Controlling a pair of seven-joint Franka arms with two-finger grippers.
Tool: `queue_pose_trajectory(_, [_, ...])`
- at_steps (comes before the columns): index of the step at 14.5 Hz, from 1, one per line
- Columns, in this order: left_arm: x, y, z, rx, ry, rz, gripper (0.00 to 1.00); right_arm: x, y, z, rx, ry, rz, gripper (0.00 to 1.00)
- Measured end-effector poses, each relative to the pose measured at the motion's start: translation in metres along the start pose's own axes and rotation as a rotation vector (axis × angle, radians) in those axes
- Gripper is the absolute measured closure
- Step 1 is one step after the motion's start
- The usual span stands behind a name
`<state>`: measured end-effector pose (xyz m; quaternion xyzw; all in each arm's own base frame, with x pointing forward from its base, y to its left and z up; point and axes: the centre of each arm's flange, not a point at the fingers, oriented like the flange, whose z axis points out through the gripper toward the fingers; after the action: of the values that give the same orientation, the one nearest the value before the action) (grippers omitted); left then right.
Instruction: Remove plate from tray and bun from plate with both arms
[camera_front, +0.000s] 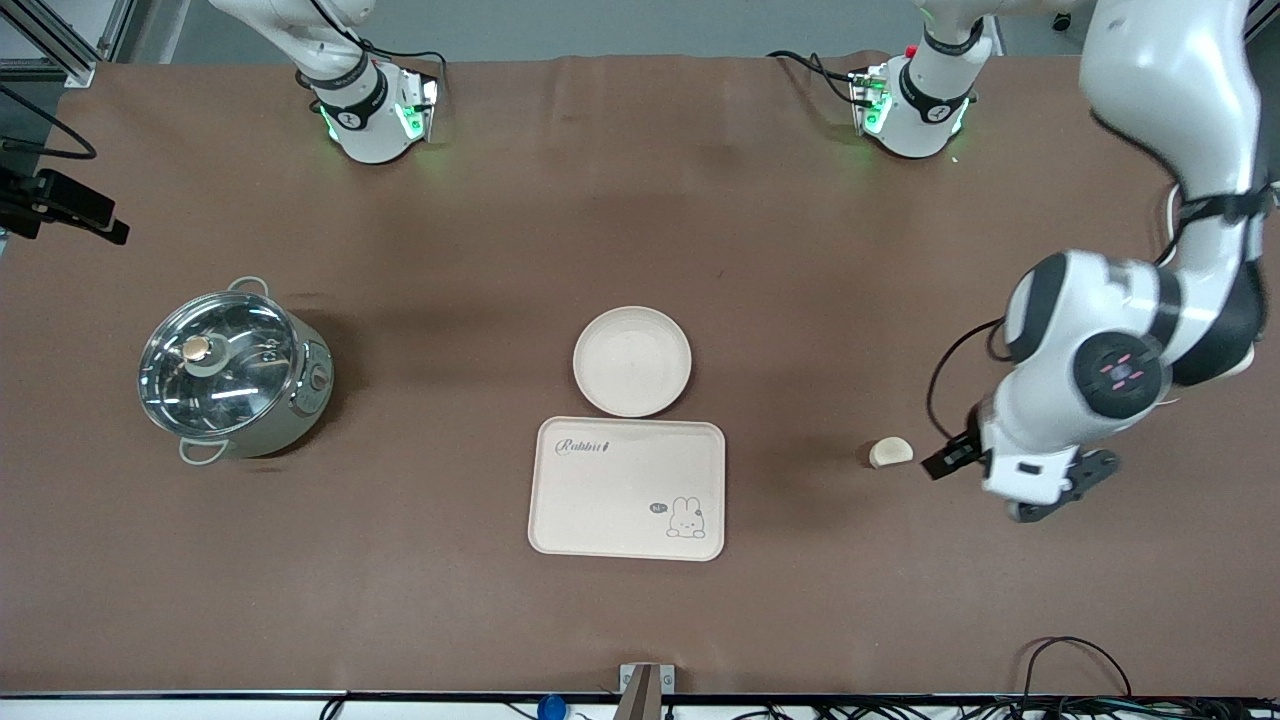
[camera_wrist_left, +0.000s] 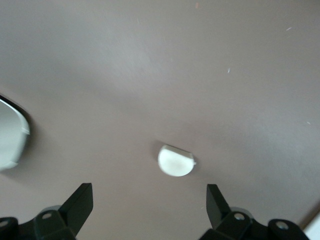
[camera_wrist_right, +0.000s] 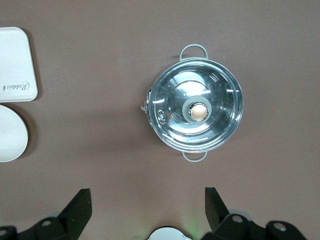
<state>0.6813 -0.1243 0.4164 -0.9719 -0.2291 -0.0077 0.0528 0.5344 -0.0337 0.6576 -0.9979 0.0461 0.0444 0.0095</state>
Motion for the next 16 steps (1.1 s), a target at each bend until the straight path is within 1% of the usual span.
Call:
queue_pose_trajectory(2, [-0.006, -0.018, -0.052, -0.004, 0.038, 0.053, 0.00, 0.000, 0.000, 0.000, 0.000, 0.000, 0.000, 0.00])
queue_pose_trajectory(4, [-0.025, -0.032, -0.104, 0.002, 0.057, 0.114, 0.00, 0.000, 0.000, 0.000, 0.000, 0.000, 0.000, 0.00])
queue_pose_trajectory(7, [-0.065, -0.062, -0.180, -0.026, 0.032, 0.241, 0.00, 0.000, 0.000, 0.000, 0.000, 0.000, -0.001, 0.00])
queue_pose_trajectory(9, [-0.082, -0.090, -0.216, -0.062, 0.018, 0.309, 0.00, 0.000, -0.001, 0.000, 0.000, 0.000, -0.002, 0.00])
queue_pose_trajectory(12, [-0.106, -0.119, -0.242, -0.058, 0.002, 0.402, 0.00, 0.000, -0.001, 0.000, 0.000, 0.000, -0.002, 0.00])
queue_pose_trajectory(14, [-0.127, -0.129, -0.243, -0.063, -0.010, 0.459, 0.00, 0.000, -0.001, 0.000, 0.000, 0.001, -0.002, 0.00])
queue_pose_trajectory(16, [-0.143, -0.142, -0.241, -0.085, -0.031, 0.474, 0.00, 0.000, -0.002, 0.000, 0.000, 0.001, -0.004, 0.00])
